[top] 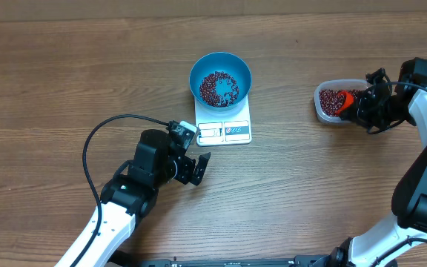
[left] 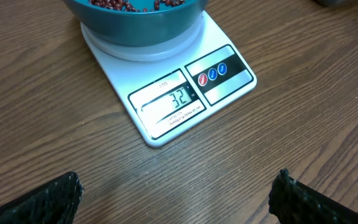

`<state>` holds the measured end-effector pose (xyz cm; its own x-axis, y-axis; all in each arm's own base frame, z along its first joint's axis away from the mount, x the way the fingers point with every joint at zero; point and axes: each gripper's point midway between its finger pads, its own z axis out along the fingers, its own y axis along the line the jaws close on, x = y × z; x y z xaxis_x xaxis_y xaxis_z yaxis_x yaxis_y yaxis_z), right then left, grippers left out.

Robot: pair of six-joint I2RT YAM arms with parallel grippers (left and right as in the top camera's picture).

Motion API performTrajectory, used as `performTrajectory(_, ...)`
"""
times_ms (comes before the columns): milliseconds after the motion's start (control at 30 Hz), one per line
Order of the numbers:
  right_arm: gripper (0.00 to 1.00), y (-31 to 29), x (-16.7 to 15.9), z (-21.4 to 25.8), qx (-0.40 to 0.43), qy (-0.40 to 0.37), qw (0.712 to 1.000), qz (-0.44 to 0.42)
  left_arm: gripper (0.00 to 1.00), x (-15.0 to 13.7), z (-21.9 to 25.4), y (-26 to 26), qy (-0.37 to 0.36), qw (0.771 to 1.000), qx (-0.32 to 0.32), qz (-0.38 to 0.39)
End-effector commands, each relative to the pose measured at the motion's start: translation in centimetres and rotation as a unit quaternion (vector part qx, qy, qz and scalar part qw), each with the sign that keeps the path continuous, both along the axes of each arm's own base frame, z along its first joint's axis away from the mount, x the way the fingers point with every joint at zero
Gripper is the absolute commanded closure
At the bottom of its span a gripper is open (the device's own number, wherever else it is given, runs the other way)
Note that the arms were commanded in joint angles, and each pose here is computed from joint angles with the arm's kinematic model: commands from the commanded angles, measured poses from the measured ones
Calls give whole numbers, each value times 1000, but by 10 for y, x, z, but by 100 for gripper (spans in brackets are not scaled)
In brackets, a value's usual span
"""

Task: Scoop item into bowl and weigh 150g on scale
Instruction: 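Scoop beans again with the right gripper and lift the scoop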

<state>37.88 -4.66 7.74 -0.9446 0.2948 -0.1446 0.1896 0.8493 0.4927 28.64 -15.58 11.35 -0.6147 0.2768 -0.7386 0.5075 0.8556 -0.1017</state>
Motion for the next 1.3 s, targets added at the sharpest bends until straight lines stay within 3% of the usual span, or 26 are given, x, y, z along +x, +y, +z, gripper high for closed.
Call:
performTrajectory(0, 96, 7, 3, 7, 21, -13, 1000, -12, 1, -1, 3, -3, 0, 1000, -8, -3)
performTrajectory(633, 96, 20, 19, 11, 96, -23, 993, -58, 0, -1, 3, -3, 0, 1000, -8, -3)
performTrajectory(1267, 96, -11, -1, 20, 144, -32, 986, -75, 1, -1, 3, -3, 0, 1000, -8, -3)
